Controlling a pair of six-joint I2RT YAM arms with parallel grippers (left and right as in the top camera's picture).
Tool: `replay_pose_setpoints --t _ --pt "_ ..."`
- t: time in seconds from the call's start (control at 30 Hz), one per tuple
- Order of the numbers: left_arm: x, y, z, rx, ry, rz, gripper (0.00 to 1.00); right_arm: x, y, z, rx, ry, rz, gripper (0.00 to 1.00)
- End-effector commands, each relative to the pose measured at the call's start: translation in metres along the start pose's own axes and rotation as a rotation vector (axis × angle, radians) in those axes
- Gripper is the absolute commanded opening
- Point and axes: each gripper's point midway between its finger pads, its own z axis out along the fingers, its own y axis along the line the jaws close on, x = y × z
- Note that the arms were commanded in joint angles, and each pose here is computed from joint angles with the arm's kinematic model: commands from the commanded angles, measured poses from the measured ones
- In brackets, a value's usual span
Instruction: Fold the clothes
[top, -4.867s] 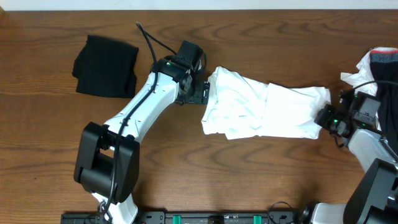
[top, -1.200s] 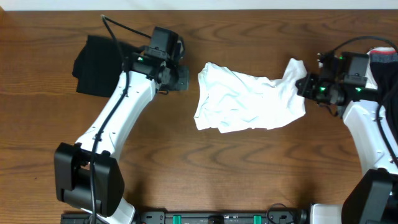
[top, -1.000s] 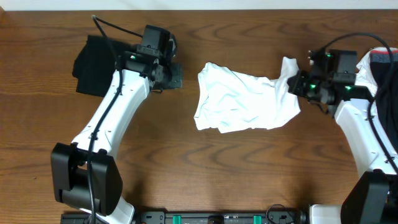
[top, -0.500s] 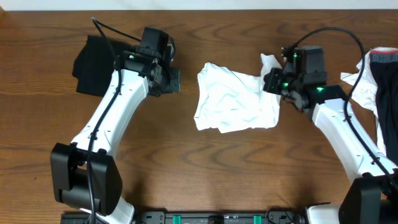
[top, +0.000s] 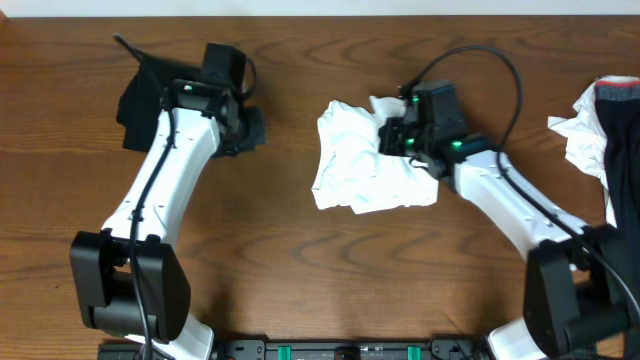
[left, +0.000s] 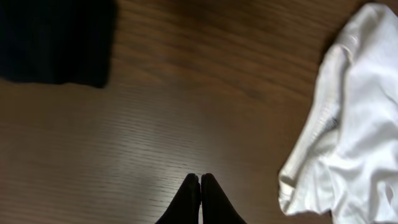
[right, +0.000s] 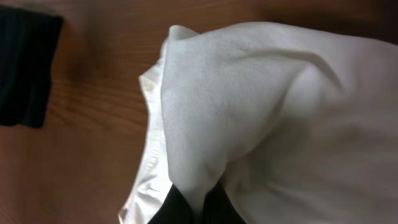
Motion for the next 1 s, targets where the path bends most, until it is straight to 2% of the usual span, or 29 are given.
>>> replay_pose_setpoints --t 0.0,0.47,0.67,0.97 --pt "0.0 0.009 0.003 -0.034 -0.005 -0.039 0.06 0.0 0.018 0.011 -0.033 0.0 0.0 0.01" --pt "0.006 0.012 0.014 -0.038 0.004 -0.047 0.06 0.002 0.063 0.033 -0.131 -0.055 -0.013 0.01" --pt "0.006 0.012 0.014 -0.038 0.003 -0.047 0.06 0.024 0.065 0.057 -0.127 -0.008 -0.028 0.01" --pt "0.008 0.013 0.019 -0.037 0.001 -0.05 0.06 0.065 0.101 0.096 -0.252 0.039 -0.119 0.01"
